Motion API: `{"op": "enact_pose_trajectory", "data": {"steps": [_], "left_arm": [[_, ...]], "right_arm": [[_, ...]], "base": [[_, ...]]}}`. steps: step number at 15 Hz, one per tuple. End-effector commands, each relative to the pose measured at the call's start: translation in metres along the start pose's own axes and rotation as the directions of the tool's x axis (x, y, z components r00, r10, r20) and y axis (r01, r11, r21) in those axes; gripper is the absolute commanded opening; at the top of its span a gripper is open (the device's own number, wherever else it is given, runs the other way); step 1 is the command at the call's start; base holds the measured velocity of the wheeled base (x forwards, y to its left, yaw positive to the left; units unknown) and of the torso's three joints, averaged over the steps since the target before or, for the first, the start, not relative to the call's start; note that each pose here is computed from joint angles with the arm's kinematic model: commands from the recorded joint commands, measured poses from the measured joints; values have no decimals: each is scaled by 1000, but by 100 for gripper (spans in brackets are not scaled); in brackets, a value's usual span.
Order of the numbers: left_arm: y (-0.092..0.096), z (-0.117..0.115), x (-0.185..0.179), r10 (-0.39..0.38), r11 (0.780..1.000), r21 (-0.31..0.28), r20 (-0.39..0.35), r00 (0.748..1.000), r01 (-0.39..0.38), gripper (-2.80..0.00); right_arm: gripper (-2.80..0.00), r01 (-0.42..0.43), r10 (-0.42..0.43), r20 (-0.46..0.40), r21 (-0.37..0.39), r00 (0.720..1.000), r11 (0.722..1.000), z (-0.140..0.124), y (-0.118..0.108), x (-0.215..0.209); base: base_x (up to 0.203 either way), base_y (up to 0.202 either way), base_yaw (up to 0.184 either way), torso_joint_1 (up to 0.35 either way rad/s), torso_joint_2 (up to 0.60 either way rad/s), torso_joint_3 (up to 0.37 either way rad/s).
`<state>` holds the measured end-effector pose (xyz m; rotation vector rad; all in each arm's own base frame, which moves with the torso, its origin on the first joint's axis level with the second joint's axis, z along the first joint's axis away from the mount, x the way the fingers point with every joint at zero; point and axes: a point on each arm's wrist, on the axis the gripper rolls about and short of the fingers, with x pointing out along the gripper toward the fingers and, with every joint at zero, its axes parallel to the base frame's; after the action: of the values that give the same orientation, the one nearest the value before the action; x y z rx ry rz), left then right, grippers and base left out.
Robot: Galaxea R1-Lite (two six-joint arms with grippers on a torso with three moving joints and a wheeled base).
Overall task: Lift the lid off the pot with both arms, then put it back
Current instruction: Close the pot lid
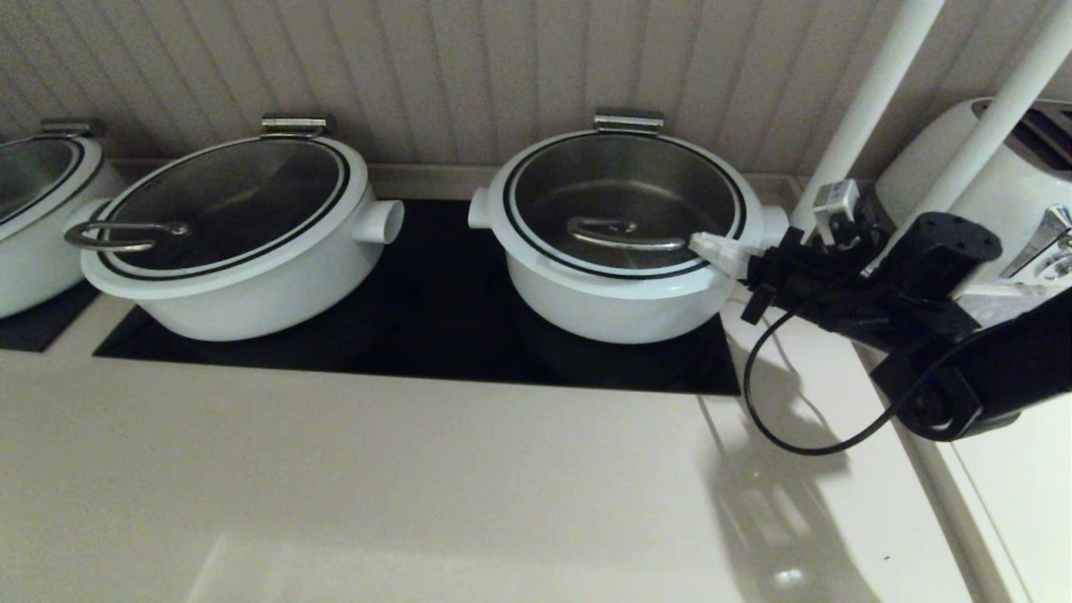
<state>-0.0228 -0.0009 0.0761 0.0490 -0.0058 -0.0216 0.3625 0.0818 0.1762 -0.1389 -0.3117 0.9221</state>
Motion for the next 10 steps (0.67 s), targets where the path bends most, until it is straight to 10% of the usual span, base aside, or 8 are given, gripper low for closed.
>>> {"op": "enact_pose_trajectory", "data": {"steps": [1, 10], "left_arm": [[0, 0, 0, 0, 1000, 0, 1, 1000, 0, -280], [0, 0, 0, 2, 1000, 0, 1, 1000, -2, -280]], "right_arm": [[-280, -5, 5, 4, -5, 1000, 1000, 0, 0, 0], [-280, 15, -13, 38, -43, 999, 999, 32, 2, -12]], "base": [[0, 0, 0, 0, 0, 0], [0, 0, 0, 0, 0, 0]]}}
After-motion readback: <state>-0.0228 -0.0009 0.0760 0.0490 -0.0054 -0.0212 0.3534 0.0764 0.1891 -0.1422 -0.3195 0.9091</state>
